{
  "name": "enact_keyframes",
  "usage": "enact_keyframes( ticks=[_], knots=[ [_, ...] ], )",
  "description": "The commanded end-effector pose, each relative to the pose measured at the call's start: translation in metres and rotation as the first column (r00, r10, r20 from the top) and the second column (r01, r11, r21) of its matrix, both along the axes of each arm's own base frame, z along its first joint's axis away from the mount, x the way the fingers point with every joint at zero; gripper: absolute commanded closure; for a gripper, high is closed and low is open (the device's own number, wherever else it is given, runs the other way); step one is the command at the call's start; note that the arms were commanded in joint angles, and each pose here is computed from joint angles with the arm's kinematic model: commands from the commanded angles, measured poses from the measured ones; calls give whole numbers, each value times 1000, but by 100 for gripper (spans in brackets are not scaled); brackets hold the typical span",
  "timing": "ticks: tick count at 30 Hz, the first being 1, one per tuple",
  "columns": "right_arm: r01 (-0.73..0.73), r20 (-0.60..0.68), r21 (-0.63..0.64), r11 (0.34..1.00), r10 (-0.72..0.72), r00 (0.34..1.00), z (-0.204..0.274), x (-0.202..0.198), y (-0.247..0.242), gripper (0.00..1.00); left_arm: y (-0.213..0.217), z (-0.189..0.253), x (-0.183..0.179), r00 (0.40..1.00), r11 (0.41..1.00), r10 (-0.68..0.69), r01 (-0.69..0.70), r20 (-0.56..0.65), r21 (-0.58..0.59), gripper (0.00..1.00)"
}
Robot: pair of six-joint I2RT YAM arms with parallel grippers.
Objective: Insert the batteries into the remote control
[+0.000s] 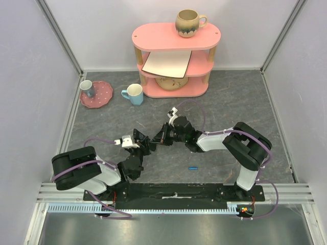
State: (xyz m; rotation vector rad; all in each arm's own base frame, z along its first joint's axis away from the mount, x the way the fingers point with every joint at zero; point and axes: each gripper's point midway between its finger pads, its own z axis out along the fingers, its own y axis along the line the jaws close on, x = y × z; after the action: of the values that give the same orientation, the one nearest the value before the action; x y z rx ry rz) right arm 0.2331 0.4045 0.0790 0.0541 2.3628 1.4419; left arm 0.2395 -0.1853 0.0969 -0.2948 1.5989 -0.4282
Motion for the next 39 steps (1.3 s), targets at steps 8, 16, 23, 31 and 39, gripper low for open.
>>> enact_keyframes(
  ticks=[8, 16, 23, 31, 39],
  knots=[
    [-71, -101, -274, 959, 45, 994, -68, -27, -27, 100, -7, -4, -3, 999, 997, -47, 47, -3, 56, 98],
    [-85, -130, -315, 945, 46, 990, -83, -38, -41, 100, -7, -2, -3, 999, 997, -46, 46, 3, 64, 98],
    [-88, -131, -344, 935, 45, 990, -87, -40, -46, 100, -6, -1, -3, 999, 997, -42, 41, 6, 71, 98],
    [-81, -139, -371, 925, 31, 990, -94, -43, -56, 100, -3, 0, -3, 999, 997, -33, 32, 9, 69, 98],
    [-56, -103, -364, 930, 20, 994, -86, -39, -61, 100, -4, -1, -3, 999, 997, -36, 35, 7, 68, 98]
  ],
)
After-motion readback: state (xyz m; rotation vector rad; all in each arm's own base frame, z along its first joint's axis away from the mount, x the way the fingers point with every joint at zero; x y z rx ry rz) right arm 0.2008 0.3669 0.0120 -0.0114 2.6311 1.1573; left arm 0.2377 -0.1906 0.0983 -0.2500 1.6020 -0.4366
